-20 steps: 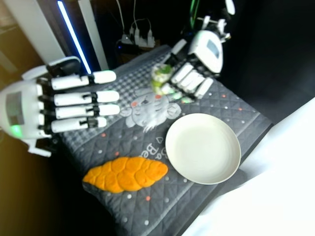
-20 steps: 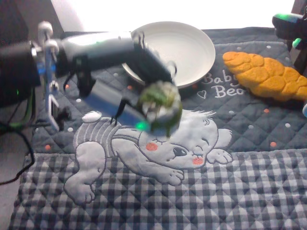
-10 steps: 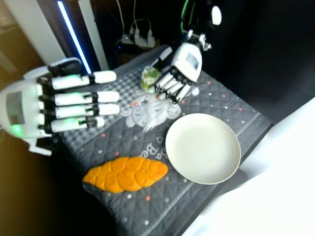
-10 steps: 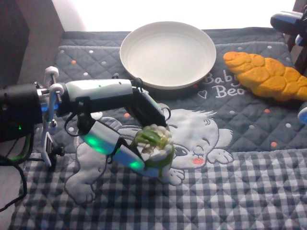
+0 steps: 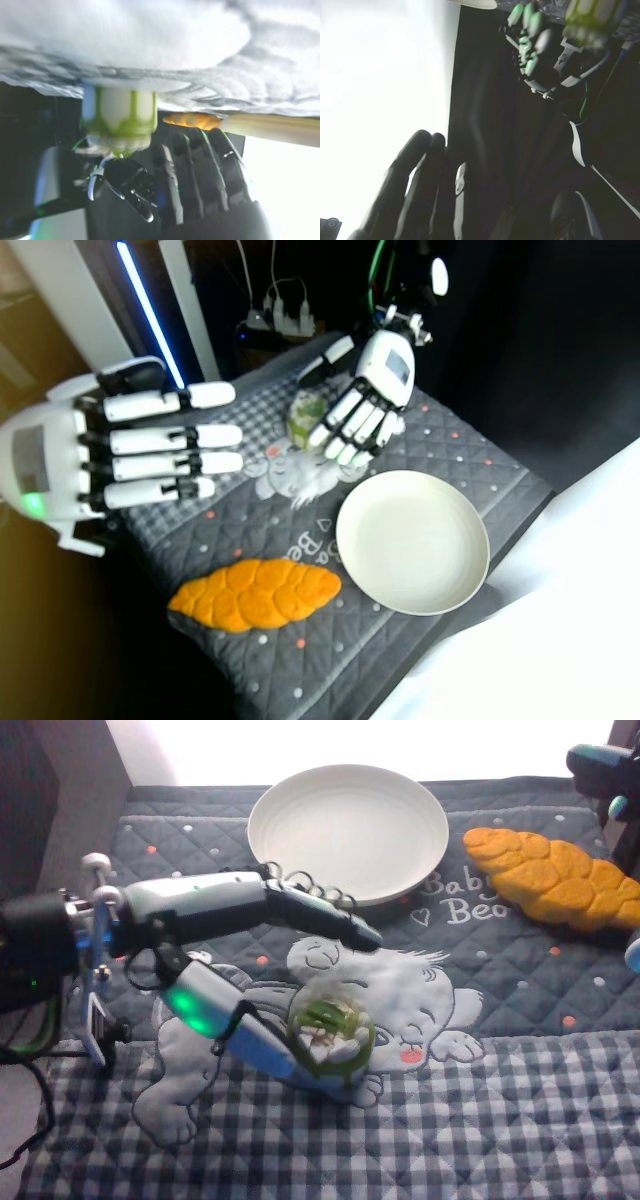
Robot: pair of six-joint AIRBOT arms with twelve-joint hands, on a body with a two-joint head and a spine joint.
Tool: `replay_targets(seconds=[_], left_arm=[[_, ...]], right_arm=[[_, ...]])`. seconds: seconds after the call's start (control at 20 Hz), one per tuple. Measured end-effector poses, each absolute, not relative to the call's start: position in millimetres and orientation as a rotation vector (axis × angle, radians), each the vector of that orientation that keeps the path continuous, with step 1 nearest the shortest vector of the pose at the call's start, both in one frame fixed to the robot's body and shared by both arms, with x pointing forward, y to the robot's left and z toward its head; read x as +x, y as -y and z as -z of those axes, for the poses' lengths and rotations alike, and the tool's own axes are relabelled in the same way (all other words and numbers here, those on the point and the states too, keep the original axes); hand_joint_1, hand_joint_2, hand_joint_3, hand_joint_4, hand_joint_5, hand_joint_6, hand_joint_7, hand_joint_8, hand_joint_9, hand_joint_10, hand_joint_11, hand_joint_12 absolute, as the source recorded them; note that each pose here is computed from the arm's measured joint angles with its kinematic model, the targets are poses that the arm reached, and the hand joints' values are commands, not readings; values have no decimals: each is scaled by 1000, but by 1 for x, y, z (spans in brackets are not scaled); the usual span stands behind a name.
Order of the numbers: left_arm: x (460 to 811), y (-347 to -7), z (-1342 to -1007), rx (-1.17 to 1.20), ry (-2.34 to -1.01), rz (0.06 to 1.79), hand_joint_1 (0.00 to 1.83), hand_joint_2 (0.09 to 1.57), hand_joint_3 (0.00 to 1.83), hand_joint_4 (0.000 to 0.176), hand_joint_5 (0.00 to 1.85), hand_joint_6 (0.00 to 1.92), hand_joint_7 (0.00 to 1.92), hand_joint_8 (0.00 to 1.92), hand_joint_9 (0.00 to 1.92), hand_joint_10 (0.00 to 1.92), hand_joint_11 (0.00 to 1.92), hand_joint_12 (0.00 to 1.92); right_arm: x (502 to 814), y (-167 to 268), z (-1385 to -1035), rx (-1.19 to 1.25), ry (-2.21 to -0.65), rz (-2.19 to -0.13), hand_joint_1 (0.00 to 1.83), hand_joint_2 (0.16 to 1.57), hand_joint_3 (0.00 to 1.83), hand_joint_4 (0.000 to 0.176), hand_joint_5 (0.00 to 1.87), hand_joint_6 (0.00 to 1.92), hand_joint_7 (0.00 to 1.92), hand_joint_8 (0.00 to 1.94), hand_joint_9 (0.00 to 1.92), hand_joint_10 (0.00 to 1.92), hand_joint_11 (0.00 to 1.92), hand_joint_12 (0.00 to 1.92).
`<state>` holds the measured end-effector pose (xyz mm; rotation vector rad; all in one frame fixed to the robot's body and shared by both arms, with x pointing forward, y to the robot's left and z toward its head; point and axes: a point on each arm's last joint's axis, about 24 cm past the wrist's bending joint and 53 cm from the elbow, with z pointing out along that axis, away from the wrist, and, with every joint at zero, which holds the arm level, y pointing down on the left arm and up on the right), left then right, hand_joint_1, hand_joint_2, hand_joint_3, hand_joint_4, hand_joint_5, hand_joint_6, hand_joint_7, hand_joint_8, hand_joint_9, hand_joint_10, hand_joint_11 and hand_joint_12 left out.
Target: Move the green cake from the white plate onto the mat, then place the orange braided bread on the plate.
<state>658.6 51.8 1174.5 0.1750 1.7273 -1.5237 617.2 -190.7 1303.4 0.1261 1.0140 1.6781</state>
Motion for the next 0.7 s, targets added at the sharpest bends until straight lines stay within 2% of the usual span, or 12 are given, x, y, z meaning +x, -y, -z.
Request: replay_targets(seconds=[0.05,0.15,0.2,0.25,0.35,0.4,0.45,0.5,0.55,0.6,0.65,0.7], left_arm=[[659,-60,-1183,173,-1694,1502,1033,670,0,140,187,0,127,0,123,0,0,540],[660,-82,-1214,142,-1584,1490,984,715,0,92,79,1,96,0,95,0,0,469],[661,-92,-1224,119,-1538,1492,910,740,2,113,15,0,27,0,52,0,0,536],[660,-103,-1232,80,-1488,1511,877,671,2,121,14,0,118,0,185,6,0,803],[657,-115,-1233,61,-1458,1490,913,602,0,117,69,5,114,0,199,2,5,842],[654,-121,-1232,49,-1443,1478,848,674,6,86,119,4,135,1,201,1,3,880],[648,-130,-1235,28,-1415,1463,846,678,0,38,255,7,309,6,365,18,82,981],[644,-138,-1239,27,-1391,1443,846,678,0,38,255,7,309,6,365,18,82,981],[640,-150,-1248,8,-1336,1429,717,721,15,37,199,0,190,0,252,2,24,902],[638,-157,-1253,-10,-1301,1424,717,721,15,37,199,0,190,0,252,2,24,902],[633,-168,-1261,-32,-1248,1416,758,714,4,15,172,8,106,2,155,2,0,649],[629,-175,-1265,-37,-1217,1409,777,754,13,0,207,11,147,9,198,13,0,707]], right_arm=[[618,190,-1302,126,-1027,-1673,554,869,0,90,230,1,223,0,366,0,13,1649],[620,191,-1300,117,-1054,-1654,663,816,0,126,280,5,282,9,392,11,5,1660],[621,194,-1302,113,-1053,-1644,701,784,0,136,283,5,290,10,376,3,0,1656],[623,197,-1303,113,-1053,-1632,750,734,0,104,264,0,328,6,381,3,2,1548],[628,203,-1302,123,-1062,-1609,764,730,0,109,267,1,331,4,380,2,0,1493],[632,205,-1300,131,-1071,-1595,752,726,0,135,268,0,302,2,350,5,0,1389],[637,209,-1299,146,-1080,-1578,803,784,4,132,265,1,259,1,298,3,0,1221],[640,211,-1298,156,-1085,-1568,803,784,4,132,265,1,259,1,298,3,0,1221],[645,215,-1296,169,-1097,-1550,766,778,0,102,288,3,271,3,288,3,0,1261],[647,217,-1294,176,-1103,-1541,766,778,0,102,288,3,271,3,288,3,0,1261],[652,220,-1292,185,-1118,-1522,725,804,6,109,282,0,276,1,280,4,0,1145],[656,222,-1290,192,-1128,-1509,728,802,4,124,273,0,272,0,276,2,0,1128]])
